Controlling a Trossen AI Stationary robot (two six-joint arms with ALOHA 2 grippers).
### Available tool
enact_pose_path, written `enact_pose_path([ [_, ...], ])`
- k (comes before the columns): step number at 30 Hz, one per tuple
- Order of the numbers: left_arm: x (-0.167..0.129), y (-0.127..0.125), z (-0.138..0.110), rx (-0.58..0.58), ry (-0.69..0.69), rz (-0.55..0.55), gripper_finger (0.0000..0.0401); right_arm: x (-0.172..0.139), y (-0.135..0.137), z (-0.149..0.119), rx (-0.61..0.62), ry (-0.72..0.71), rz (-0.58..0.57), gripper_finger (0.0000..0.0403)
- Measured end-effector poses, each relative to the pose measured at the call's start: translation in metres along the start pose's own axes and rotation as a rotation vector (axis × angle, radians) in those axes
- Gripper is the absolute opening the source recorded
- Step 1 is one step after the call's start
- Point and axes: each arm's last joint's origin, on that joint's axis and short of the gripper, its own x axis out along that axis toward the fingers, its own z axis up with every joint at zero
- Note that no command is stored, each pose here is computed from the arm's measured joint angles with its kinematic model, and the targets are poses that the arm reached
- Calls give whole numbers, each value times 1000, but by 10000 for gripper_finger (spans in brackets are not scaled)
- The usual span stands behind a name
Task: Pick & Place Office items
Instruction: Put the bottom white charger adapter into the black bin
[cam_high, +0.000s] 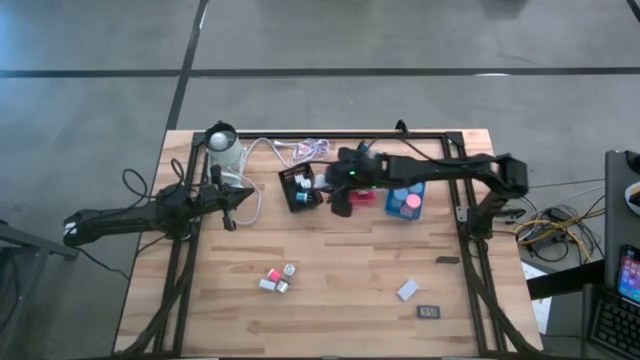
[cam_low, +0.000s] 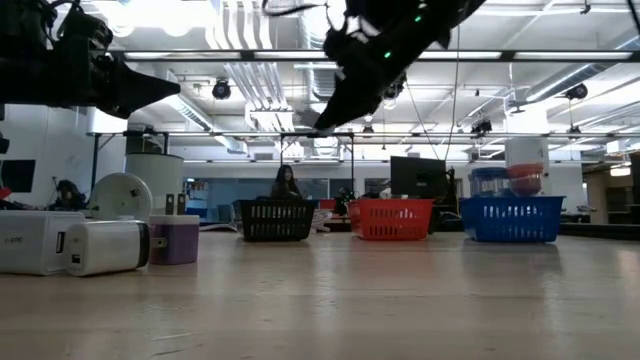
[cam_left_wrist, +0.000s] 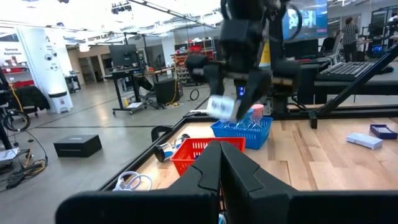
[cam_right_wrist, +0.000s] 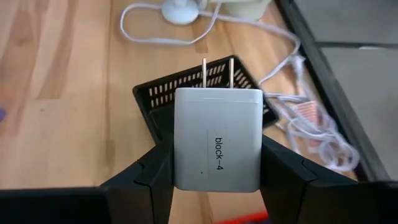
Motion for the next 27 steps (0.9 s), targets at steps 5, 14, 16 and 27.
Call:
enact_pose_path([
  [5, 0, 0, 0, 1, 3, 0, 5, 38, 1, 0, -30, 66, 27, 170],
  [14, 0, 0, -1, 2, 7, -1, 5, 84, 4, 0, -33, 128, 73, 170],
  [16, 0, 0, -1, 2, 8, -1, 5, 91, 4, -2, -38, 137, 73, 170],
  [27, 0, 0, -1, 2, 8, -1, 5, 113, 1, -14, -45, 181, 62, 170],
])
